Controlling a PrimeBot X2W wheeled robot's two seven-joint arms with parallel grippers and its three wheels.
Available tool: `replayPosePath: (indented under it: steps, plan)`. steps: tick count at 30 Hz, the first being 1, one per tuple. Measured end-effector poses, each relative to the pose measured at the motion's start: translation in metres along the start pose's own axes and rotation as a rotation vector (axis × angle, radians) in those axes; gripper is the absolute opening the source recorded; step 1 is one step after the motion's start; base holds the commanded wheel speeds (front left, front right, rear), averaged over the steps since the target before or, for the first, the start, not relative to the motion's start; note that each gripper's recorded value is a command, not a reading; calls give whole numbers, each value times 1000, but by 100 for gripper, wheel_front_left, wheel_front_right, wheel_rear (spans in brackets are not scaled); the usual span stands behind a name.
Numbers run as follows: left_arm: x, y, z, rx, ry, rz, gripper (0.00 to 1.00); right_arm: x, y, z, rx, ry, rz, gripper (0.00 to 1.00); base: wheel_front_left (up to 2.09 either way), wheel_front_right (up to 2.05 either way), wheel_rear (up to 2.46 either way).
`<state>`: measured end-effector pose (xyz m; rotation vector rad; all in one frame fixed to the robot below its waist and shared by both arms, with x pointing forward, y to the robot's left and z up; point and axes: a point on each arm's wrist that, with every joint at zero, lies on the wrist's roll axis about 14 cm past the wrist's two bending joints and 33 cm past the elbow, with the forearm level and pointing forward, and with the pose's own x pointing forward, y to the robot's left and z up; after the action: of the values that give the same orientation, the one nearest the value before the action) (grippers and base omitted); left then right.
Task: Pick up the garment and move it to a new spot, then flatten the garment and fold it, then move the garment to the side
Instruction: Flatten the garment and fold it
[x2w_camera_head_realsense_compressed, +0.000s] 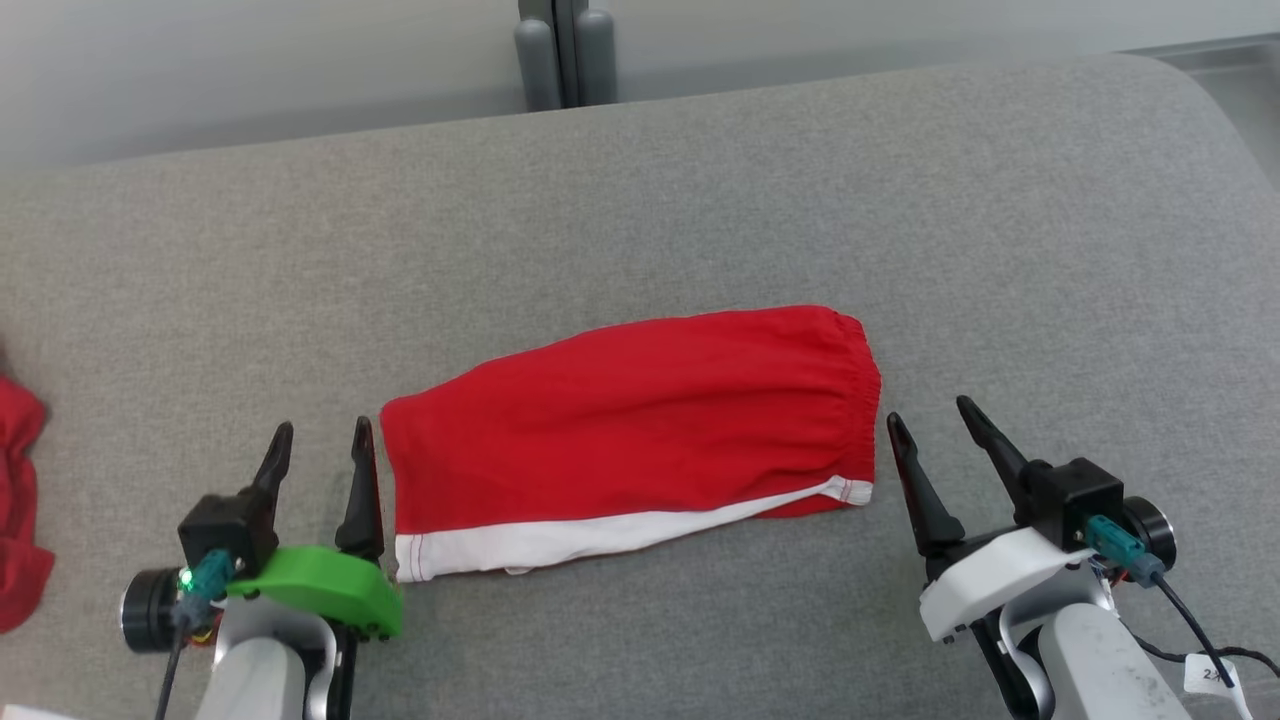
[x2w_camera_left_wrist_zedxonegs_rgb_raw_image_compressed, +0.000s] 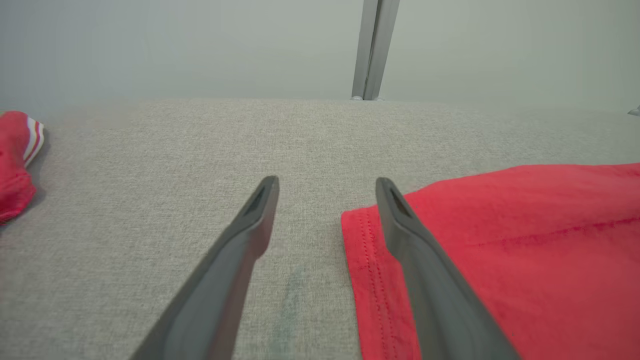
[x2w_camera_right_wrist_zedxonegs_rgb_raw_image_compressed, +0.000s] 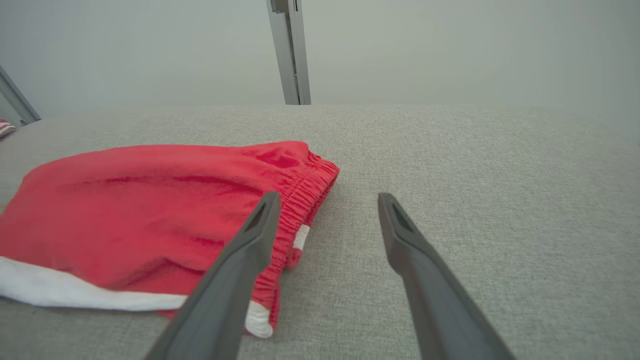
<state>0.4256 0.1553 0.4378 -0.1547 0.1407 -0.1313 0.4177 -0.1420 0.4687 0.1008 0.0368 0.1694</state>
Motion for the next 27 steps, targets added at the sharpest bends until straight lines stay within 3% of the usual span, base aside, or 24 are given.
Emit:
replayPosePath:
  steps: [13, 27]
  plan:
    - [-67, -6, -24, 1, 41, 23, 100, -32, 15, -4, 16, 13, 24, 100, 0, 0, 0]
    - [-58, -19, -32, -21, 66, -16, 100, -27, 27, -42, -25, 138, 77, 100, 0, 0, 0]
